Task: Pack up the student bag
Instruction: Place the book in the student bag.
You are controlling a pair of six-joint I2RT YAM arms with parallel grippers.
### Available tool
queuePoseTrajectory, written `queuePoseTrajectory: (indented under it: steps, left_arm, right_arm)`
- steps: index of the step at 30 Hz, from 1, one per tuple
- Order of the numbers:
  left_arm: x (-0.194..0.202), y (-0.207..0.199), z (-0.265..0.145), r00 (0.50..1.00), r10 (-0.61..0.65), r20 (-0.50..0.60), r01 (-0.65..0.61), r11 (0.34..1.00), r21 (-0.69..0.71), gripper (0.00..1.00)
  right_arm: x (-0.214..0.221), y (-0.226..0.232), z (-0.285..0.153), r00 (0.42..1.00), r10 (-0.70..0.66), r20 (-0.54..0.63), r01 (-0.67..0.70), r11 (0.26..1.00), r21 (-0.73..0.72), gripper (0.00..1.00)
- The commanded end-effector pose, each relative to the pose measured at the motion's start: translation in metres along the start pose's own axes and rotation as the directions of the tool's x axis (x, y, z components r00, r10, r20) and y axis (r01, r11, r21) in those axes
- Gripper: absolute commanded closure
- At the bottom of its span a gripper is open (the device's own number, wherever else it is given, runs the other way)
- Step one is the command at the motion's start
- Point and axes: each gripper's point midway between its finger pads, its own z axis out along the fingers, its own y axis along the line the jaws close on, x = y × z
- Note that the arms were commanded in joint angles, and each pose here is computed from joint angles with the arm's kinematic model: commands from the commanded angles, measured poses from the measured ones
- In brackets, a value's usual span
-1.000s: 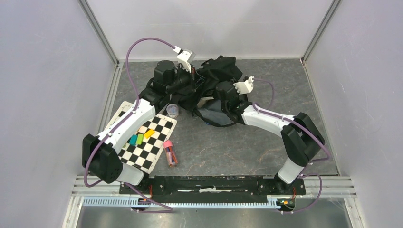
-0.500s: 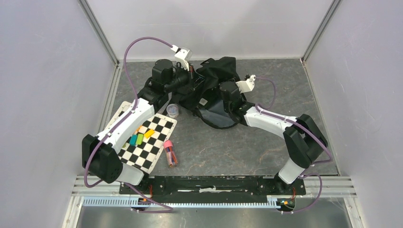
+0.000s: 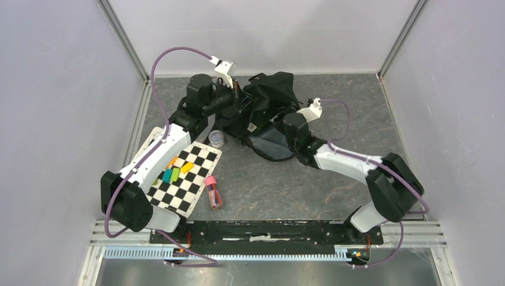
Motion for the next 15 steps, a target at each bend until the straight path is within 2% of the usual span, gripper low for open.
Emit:
queuePoseTrajectory:
  steps: [1, 4, 8, 10, 15]
  left_arm:
    - [-0.034, -0.014, -0.021, 0.995, 0.01, 0.101, -0.014, 0.999, 0.037, 0.92]
    - [-0.031, -0.007, -0.022, 0.995, -0.011, 0.102, 0.01, 1.0, 0.006, 0.92]
    - [-0.028, -0.002, -0.027, 0.995, -0.031, 0.091, 0.033, 0.999, -0.025, 0.92]
    - [-0.028, -0.001, -0.029, 0.995, -0.033, 0.09, 0.036, 0.999, -0.027, 0.93]
    - [-0.026, -0.002, -0.028, 0.997, -0.04, 0.071, 0.041, 0.999, -0.019, 0.92]
  right_arm:
    - [-0.028, -0.007, -0.041, 0.99, -0.128, 0.059, 0.132, 0.989, -0.069, 0.36]
    - [-0.035, -0.029, -0.068, 0.973, -0.221, 0.068, 0.227, 0.968, -0.105, 0.19]
    - [-0.051, -0.076, -0.085, 0.9, -0.433, 0.054, 0.435, 0.899, -0.053, 0.02]
    - [-0.059, -0.094, -0.087, 0.857, -0.515, 0.024, 0.515, 0.855, -0.055, 0.02]
    - [-0.058, -0.117, -0.081, 0.821, -0.561, -0.104, 0.54, 0.823, -0.179, 0.02]
